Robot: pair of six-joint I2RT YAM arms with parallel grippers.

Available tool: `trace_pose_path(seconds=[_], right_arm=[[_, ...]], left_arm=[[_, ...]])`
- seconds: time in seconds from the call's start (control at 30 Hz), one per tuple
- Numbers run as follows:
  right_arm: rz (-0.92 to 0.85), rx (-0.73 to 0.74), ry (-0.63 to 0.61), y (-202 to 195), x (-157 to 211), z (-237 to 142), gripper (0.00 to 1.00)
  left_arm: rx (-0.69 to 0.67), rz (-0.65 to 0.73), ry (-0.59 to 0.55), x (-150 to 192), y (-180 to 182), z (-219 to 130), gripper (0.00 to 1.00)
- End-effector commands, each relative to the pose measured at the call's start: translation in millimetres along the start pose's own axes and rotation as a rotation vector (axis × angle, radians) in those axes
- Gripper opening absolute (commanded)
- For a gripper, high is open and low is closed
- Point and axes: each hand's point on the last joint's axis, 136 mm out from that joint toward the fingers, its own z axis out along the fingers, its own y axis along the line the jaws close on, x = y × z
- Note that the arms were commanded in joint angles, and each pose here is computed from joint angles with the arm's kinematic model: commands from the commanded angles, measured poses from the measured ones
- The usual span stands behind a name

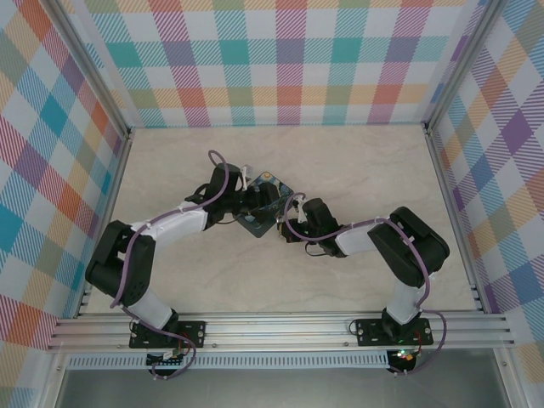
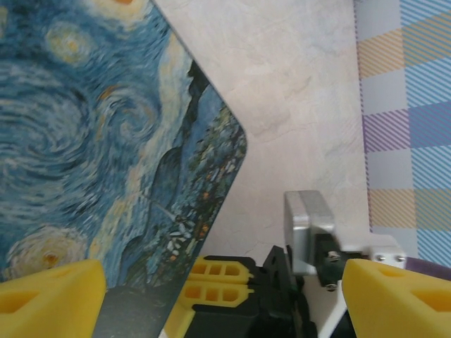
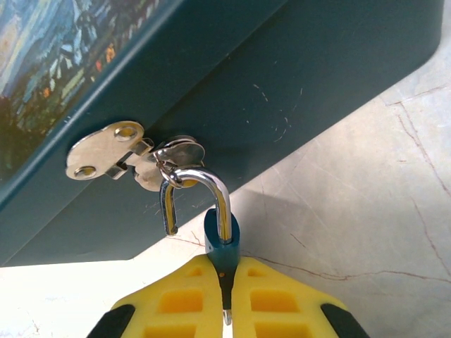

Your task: Unlock a padlock with a key

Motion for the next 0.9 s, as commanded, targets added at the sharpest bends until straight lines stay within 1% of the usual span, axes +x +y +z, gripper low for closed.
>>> trace_pose_path(seconds=[0.0, 0.3, 0.5, 0.63, 0.87], right_arm=[[0.003, -0.016, -0.010, 3.4, -3.8, -2.3, 0.08], [0.027, -0.037, -0.037, 8.2, -9.5, -6.3, 0.08], [0.134, -0.043, -0.048, 12.1, -21.0, -9.0, 0.08], [0.222, -0.053, -0.030, 14.0, -21.5, -2.4, 0.08], [0.263, -0.081, -0.050, 20.6, -30.1, -0.9, 0.08]], left_arm=[[-0.019, 0.000, 0.014, 11.0, 7.5, 7.6, 0.87], [-0.064, -0.019, 0.033, 27.8, 28.2, 4.6, 0.87], [-0.071, -0.034, 0.044, 37.2, 36.0, 3.6, 0.87], [-0.059, -0.049, 0.046, 40.3, 36.7, 3.6, 0.87], [-0.063, -0.046, 0.046, 43.3, 39.5, 1.3, 0.87]])
